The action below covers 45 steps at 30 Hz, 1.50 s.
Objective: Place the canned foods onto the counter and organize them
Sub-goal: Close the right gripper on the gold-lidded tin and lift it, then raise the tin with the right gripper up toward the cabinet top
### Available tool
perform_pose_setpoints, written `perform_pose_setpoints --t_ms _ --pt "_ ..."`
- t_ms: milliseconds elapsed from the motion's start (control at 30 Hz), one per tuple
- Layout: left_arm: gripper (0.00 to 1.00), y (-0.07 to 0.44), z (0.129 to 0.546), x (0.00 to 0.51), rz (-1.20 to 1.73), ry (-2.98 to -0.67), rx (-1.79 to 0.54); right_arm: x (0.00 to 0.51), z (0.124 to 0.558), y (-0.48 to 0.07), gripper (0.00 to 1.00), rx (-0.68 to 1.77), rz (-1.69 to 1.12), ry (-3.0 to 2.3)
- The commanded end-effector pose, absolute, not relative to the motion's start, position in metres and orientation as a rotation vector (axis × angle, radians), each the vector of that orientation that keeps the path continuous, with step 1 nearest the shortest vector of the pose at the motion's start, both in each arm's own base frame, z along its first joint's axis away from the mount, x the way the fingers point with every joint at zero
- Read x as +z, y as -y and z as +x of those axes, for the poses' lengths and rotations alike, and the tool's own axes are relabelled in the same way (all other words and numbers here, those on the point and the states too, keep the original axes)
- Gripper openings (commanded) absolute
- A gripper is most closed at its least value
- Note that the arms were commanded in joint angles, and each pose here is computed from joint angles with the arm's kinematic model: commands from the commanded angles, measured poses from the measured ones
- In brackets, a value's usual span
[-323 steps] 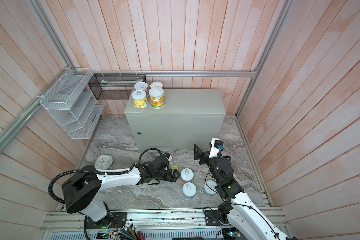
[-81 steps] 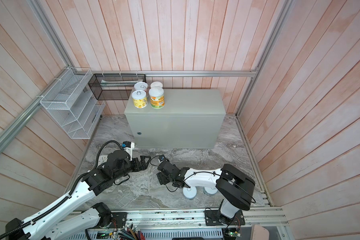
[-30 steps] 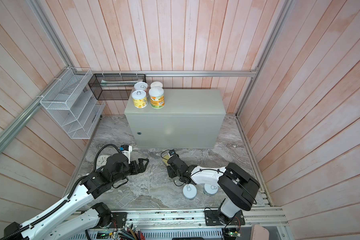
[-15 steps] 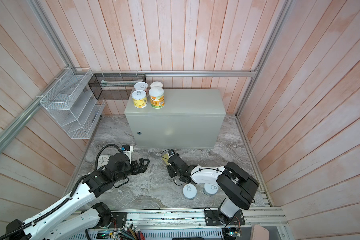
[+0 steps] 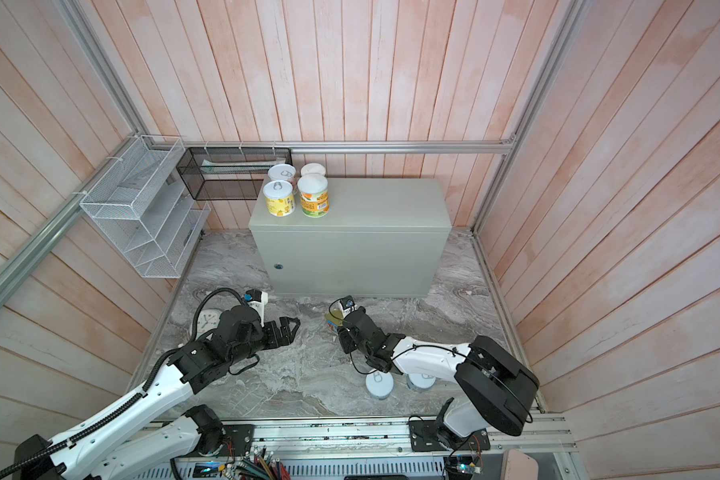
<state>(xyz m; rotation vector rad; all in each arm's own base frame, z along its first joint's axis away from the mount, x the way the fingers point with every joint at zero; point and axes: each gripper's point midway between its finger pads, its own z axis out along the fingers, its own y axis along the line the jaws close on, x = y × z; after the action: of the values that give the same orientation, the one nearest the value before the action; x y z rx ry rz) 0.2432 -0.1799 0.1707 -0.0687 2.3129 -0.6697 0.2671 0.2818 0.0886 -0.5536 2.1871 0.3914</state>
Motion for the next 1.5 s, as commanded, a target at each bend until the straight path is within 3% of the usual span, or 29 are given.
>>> perform_pose_setpoints --t_ms 0,500,1467 --pt "1.00 0.183 0.248 0.175 -0.064 -2.293 -0.683 0.113 0.272 -0.280 0.41 0.411 -0.515 -2.107" --pt "1.00 0.184 0.248 0.170 -0.058 -2.302 -0.676 0.129 0.270 -0.276 0.39 0.427 -0.510 -2.078" --pt "1.00 0.189 0.253 0.163 -0.035 -2.305 -0.671 0.244 0.251 -0.244 0.37 0.598 -0.362 -1.866"
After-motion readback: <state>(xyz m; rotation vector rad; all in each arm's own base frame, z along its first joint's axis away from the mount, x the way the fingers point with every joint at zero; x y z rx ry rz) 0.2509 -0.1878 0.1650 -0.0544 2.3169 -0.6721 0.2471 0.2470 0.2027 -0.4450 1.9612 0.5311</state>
